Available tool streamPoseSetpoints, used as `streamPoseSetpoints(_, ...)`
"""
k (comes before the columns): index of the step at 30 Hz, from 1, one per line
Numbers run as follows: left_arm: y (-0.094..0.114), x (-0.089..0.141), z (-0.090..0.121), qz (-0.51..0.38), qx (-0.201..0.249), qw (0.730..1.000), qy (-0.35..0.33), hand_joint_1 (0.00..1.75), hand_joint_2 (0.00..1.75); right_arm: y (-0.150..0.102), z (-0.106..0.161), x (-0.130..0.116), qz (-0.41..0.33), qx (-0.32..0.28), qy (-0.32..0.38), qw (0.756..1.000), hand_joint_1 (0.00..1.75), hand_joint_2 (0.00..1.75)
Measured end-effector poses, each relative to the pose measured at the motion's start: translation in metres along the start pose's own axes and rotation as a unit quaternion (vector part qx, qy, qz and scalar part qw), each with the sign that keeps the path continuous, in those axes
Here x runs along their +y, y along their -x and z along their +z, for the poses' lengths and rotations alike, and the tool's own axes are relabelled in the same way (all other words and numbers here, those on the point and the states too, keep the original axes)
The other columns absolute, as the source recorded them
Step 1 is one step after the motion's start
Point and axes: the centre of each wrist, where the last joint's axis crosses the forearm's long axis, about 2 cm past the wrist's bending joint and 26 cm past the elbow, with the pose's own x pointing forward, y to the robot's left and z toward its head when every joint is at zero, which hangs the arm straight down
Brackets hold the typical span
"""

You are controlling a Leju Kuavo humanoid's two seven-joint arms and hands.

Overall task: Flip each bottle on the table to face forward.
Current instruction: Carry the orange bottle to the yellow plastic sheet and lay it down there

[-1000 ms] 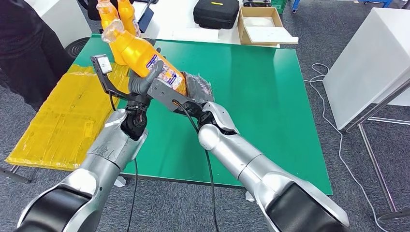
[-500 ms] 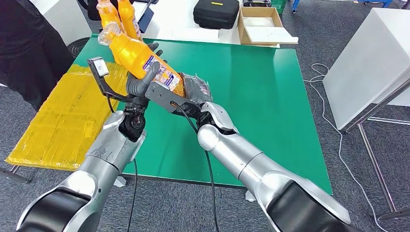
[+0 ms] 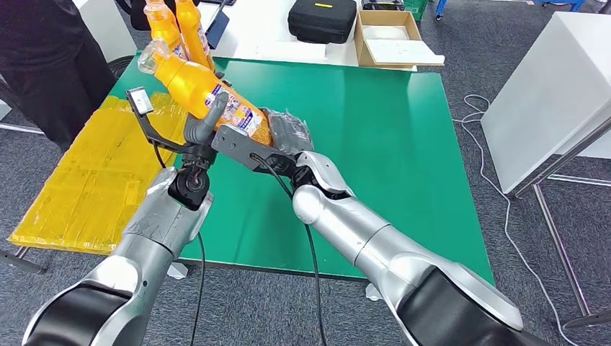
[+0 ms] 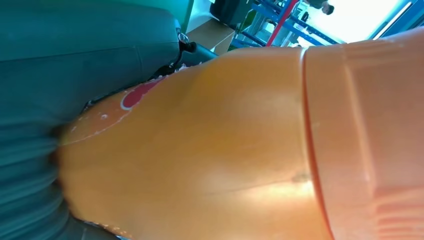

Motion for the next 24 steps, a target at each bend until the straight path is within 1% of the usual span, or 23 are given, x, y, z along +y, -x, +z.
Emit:
streamPoseSetpoints(7, -0.001, 0.006, 0.004, 0.003, -0.003, 1.000, -0.008, 1.75, 1.75, 0.008, 0.000, 0.002, 0.006, -0.003, -0.004, 1.000, 1.75, 1.75)
streamPoseSetpoints(8, -0.002, 0.007, 0.004, 0.004, -0.003, 1.000, -0.009, 1.75, 1.75, 0.010, -0.001, 0.003, 0.008, -0.004, -0.004, 1.000, 1.35, 1.75)
streamPoseSetpoints(9, -0.003, 0.008, 0.005, 0.004, -0.004, 1.000, -0.009, 1.75, 1.75, 0.012, -0.001, 0.003, 0.010, -0.004, -0.004, 1.000, 0.91, 1.75)
streamPoseSetpoints(11, -0.004, 0.010, 0.005, 0.003, -0.005, 1.000, -0.009, 1.75, 1.75, 0.015, -0.001, 0.003, 0.017, -0.005, 0.000, 1.000, 0.04, 0.87)
streamPoseSetpoints(12, -0.005, 0.011, 0.004, 0.001, -0.006, 1.000, -0.010, 1.75, 1.75, 0.017, -0.001, 0.004, 0.022, -0.005, 0.004, 1.000, 0.00, 0.44)
streamPoseSetpoints(13, -0.007, 0.012, 0.004, -0.001, -0.008, 1.000, -0.010, 1.75, 1.75, 0.018, -0.001, 0.004, 0.026, -0.006, 0.008, 1.000, 0.00, 0.00)
streamPoseSetpoints(15, -0.013, 0.014, 0.001, -0.005, -0.015, 1.000, -0.012, 1.75, 1.75, 0.024, 0.000, 0.003, 0.031, -0.005, 0.018, 0.999, 0.00, 0.00)
streamPoseSetpoints(20, -0.037, 0.022, -0.012, -0.007, -0.040, 0.999, -0.012, 1.75, 1.75, 0.048, 0.004, -0.002, 0.023, 0.017, 0.030, 0.999, 0.00, 0.00)
streamPoseSetpoints(24, -0.044, 0.023, -0.016, -0.008, -0.046, 0.999, -0.014, 1.75, 1.75, 0.056, 0.005, -0.003, 0.018, 0.025, 0.033, 0.999, 0.00, 0.00)
